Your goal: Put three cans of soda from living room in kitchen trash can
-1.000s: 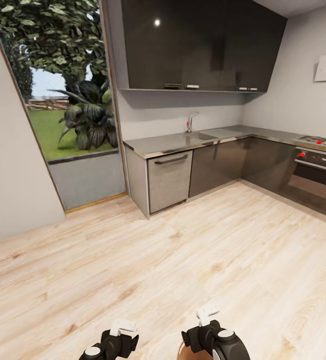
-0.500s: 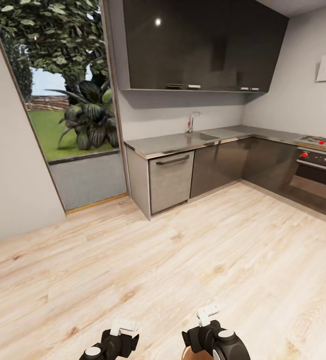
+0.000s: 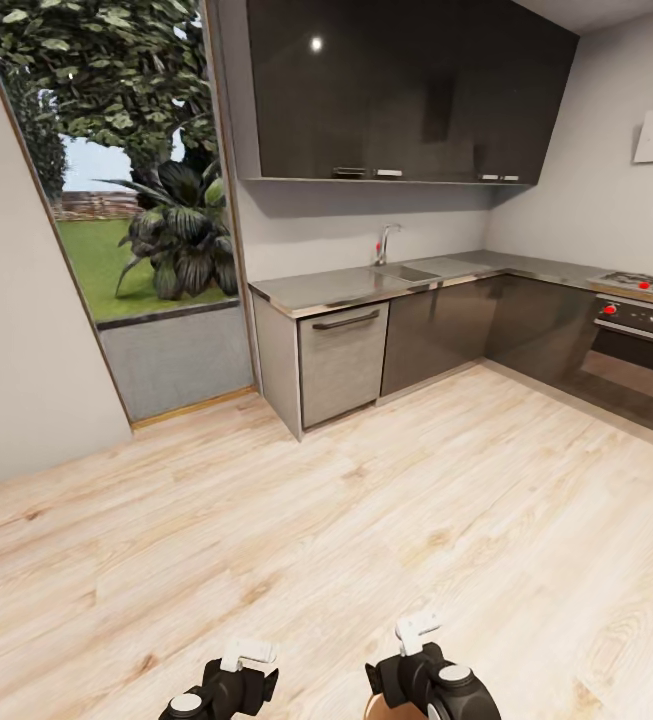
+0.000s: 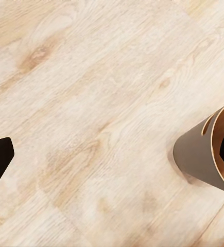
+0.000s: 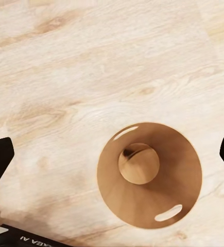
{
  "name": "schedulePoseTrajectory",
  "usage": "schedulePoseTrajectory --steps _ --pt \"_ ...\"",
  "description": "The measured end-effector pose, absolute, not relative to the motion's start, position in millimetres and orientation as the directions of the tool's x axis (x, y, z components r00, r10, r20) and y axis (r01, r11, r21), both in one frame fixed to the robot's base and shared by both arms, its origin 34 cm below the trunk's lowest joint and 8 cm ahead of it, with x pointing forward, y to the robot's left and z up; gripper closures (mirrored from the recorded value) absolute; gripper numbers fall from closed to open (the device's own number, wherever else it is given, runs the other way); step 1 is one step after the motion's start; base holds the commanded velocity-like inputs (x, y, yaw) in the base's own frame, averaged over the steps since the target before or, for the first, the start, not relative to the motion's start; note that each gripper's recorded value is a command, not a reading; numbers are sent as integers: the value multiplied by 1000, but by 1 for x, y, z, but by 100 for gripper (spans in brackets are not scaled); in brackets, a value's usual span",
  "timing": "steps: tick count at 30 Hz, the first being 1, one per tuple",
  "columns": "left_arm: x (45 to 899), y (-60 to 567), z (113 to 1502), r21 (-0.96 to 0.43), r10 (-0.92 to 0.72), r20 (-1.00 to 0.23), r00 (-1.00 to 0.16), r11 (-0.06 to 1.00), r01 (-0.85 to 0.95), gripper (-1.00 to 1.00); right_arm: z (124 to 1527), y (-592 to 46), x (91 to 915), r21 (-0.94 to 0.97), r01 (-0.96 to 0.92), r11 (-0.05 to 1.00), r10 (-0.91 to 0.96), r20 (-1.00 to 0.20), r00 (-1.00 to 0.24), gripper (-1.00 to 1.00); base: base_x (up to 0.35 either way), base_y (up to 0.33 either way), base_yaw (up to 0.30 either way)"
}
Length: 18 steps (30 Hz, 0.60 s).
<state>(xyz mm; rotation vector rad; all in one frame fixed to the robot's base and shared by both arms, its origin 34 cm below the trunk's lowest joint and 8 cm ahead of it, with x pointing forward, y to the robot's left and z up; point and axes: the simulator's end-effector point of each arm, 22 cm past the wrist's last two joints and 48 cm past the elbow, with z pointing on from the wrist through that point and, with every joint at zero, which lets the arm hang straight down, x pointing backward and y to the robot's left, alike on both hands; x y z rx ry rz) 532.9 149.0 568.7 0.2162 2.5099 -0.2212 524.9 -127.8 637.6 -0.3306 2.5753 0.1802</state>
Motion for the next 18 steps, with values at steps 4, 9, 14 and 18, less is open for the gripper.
schedulePoseTrajectory --steps 4,9,14,18 --pt "533 149 569 -109 104 -584 -805 973 205 -100 637 -128 525 63 -269 961 -197 -525 -828 -100 0 0 0" --pt "533 149 569 -109 104 -584 -805 973 205 -100 636 -128 524 62 -269 961 -198 -525 -828 -100 0 0 0" --pt "533 149 569 -109 104 -584 -805 973 205 -100 636 -128 524 61 -269 961 -198 -525 -828 -100 0 0 0" --pt "533 149 569 -109 104 -584 -805 973 205 -100 636 -128 524 61 -269 961 -198 -524 -828 -100 0 0 0"
